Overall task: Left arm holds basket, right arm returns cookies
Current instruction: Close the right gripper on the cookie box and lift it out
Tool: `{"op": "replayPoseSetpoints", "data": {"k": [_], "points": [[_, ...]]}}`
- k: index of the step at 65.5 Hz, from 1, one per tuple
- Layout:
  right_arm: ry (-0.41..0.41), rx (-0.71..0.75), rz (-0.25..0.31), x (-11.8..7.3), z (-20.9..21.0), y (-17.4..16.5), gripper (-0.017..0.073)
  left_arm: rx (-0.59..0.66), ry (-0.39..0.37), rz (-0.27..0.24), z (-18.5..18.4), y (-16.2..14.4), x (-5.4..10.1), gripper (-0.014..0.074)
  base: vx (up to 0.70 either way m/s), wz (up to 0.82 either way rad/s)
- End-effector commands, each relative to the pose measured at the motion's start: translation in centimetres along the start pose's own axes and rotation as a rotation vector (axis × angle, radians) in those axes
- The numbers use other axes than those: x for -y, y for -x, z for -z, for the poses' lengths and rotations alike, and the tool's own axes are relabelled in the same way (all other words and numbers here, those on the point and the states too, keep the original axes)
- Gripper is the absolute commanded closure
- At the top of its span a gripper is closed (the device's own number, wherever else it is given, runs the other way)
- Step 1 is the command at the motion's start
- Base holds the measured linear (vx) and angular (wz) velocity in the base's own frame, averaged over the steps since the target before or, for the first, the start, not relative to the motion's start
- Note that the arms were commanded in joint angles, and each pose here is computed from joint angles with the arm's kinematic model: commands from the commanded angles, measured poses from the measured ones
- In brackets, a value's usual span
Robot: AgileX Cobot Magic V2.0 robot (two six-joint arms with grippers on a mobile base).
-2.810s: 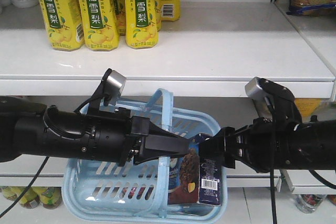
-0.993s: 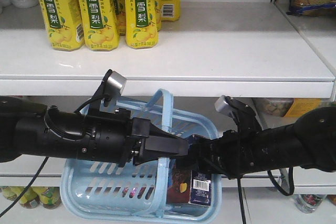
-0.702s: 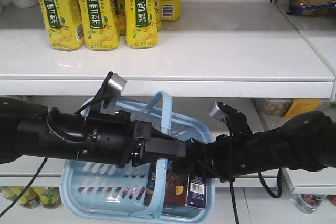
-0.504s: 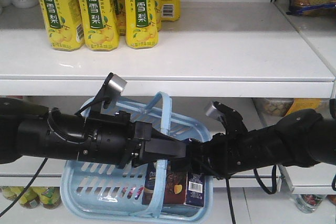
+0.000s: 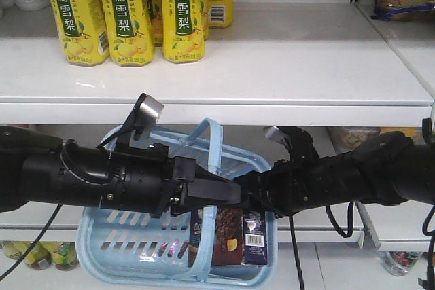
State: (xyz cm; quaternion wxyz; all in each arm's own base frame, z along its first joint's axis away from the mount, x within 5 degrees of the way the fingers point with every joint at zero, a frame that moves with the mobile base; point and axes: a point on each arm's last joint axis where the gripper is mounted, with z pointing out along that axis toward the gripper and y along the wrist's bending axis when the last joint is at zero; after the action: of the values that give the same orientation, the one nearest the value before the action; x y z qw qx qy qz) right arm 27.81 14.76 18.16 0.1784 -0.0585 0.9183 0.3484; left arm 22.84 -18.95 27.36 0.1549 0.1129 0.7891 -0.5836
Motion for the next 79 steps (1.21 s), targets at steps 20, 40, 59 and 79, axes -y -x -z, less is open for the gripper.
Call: {"op": "replayPoseSetpoints", "data": {"k": [20, 40, 59, 79], "points": [[0.024, 0.032, 0.069, -0.8, 0.6, 0.9, 0.041, 0.118, -0.163, 0.002, 1.0, 1.5, 3.3, 0.0596, 0.0, 0.0], [0.056, 0.11, 0.122, -2.0, 3.6, 1.5, 0.047, 0.118, -0.163, 0.002, 1.0, 1.5, 3.3, 0.0596, 0.0, 0.0], [0.052, 0.15, 0.188, -3.9, 6.6, 1.1, 0.0469, 0.118, -0.162, 0.002, 1.0, 1.5, 3.3, 0.0596, 0.0, 0.0], [0.052, 0.181, 0.234, -5.3, 9.1, 0.5, 0.0469, 0.118, -0.162, 0.002, 1.0, 1.5, 3.3, 0.0596, 0.0, 0.0]]}}
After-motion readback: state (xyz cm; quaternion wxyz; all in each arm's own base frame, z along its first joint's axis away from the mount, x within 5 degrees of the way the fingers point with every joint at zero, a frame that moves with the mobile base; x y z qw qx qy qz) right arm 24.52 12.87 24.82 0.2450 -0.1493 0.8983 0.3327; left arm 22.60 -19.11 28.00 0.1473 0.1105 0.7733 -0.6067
